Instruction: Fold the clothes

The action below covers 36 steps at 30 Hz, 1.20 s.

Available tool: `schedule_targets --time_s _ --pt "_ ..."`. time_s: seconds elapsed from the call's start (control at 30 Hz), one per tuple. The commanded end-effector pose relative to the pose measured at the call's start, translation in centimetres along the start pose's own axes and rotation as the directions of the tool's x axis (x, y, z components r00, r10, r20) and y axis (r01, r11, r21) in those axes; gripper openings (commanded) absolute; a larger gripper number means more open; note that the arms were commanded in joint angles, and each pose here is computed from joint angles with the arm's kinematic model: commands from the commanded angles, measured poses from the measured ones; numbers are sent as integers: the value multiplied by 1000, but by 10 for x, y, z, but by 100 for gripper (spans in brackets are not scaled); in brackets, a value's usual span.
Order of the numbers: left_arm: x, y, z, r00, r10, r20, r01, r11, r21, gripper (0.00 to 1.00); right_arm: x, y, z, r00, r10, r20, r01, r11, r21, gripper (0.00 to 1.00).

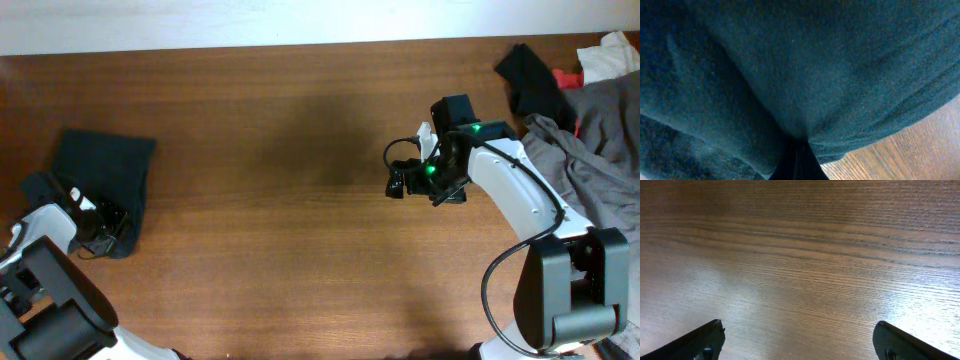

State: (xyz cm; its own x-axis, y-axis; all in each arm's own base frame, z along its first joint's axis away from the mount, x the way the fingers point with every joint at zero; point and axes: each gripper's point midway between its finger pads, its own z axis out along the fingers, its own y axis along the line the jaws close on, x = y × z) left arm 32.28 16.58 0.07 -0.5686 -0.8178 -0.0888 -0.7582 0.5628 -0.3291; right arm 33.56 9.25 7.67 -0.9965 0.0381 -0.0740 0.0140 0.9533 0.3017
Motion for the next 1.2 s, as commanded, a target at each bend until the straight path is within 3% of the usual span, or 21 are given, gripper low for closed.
schedule_targets --time_s 0.0,0.23,0.47,0.83,1.17 --pt "3 -2 11 999 31 -27 -31 999 8 0 -6 0 -9 999 -13 35 13 1000 10 99" --pt "-55 -55 -63 974 98 206 -123 986 116 0 -6 0 -9 999 -13 35 13 1000 10 99" --pt "-94 -30 -98 915 111 388 -78 992 -98 0 -6 0 -9 999 -13 35 13 1000 10 99" --pt "-117 12 -71 899 140 415 -15 957 -291 0 -6 0 -9 999 -13 35 13 1000 10 99" --pt "-126 75 -40 924 38 380 98 938 -333 0 -6 0 -9 999 -13 35 13 1000 10 98"
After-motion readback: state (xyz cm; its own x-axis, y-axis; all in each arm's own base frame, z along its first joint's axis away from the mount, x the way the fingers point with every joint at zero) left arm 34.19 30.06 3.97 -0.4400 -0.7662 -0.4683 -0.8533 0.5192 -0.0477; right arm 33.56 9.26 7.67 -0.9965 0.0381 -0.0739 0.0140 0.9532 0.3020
